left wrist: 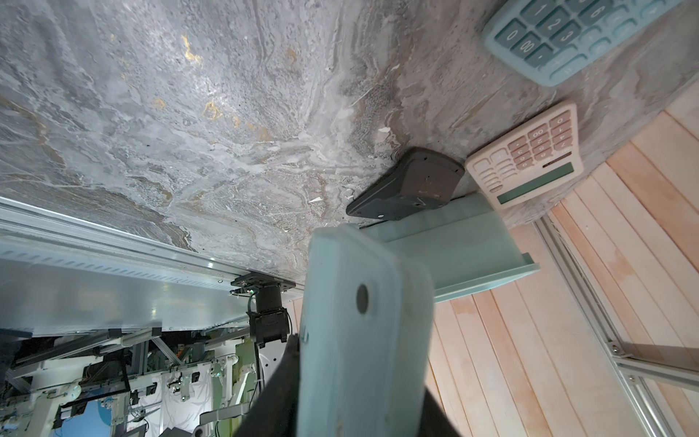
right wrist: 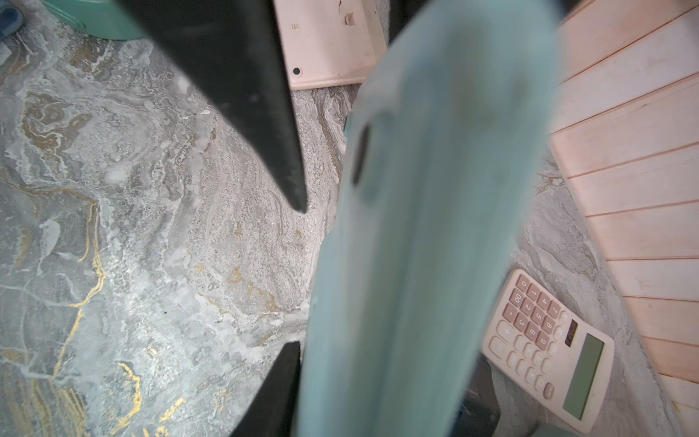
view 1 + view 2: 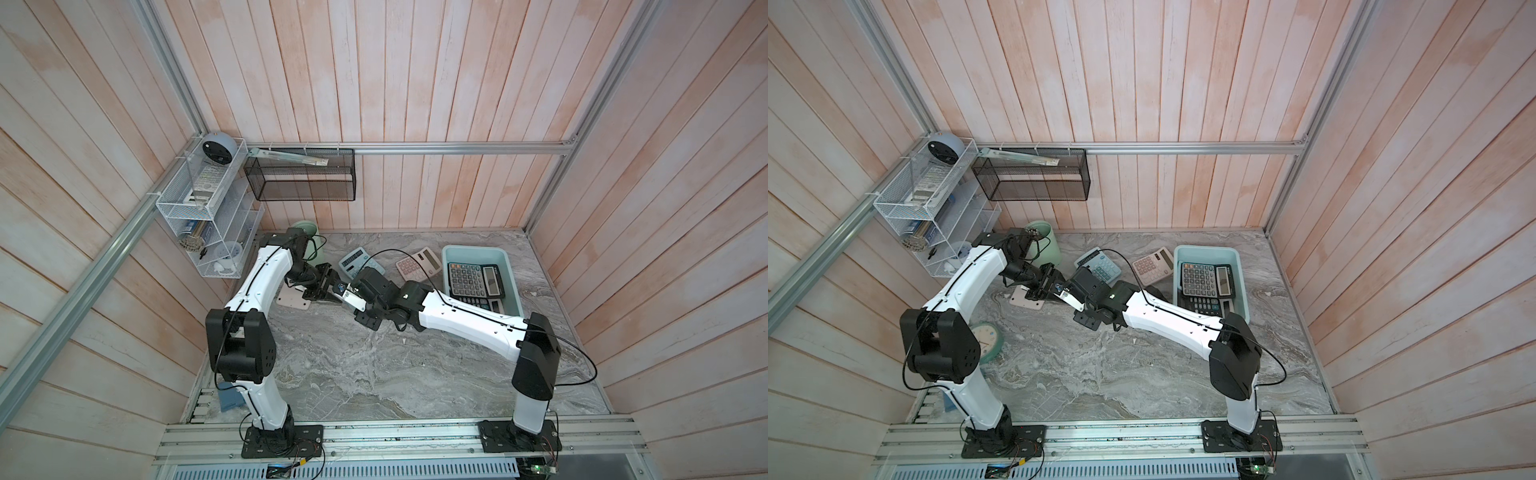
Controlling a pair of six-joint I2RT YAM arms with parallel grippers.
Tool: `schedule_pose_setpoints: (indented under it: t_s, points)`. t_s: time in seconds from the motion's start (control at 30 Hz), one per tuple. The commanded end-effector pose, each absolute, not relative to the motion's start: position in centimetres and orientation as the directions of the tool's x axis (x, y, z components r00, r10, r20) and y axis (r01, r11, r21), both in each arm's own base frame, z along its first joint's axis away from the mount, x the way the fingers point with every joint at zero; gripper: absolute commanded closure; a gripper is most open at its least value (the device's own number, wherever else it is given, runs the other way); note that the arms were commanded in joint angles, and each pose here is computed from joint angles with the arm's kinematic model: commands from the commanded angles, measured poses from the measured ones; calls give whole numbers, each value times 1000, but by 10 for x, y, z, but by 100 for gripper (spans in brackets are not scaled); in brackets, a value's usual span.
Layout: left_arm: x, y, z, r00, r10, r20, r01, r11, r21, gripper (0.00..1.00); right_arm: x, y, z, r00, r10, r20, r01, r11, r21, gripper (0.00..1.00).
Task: Put the calculator in the storage box
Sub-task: Pick up the calculator at the center of the board.
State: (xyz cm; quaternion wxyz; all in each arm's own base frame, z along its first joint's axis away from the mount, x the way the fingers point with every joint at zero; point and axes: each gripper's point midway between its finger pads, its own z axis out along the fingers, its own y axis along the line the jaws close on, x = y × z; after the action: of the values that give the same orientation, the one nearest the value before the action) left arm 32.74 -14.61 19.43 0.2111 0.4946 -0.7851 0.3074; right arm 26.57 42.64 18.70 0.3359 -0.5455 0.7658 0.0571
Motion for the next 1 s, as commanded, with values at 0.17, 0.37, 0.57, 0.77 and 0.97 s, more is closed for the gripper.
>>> schedule_pose_setpoints:
  t_s: [0.17, 0.37, 0.57, 0.77, 0.97]
  points:
    - [325, -149, 197, -443, -627, 640, -895, 349, -278, 100, 270, 425, 209, -173, -755, -633, -838, 450, -307, 62]
    - [329, -141, 201, -489, -638, 594, -871, 387, -302, 100, 270, 409, 217, -237, -732, -639, -811, 511, -285, 38]
    - [349, -121, 205, -552, -695, 460, -829, 396, -396, 100, 270, 376, 238, -418, -608, -675, -765, 637, -100, 26]
    - [368, -118, 211, -636, -693, 339, -738, 420, -528, 100, 299, 334, 258, -682, -332, -651, -590, 776, 222, 24]
    - [388, -126, 230, -724, -661, 194, -564, 407, -718, 100, 332, 307, 266, -865, -30, -502, -358, 738, 572, 26]
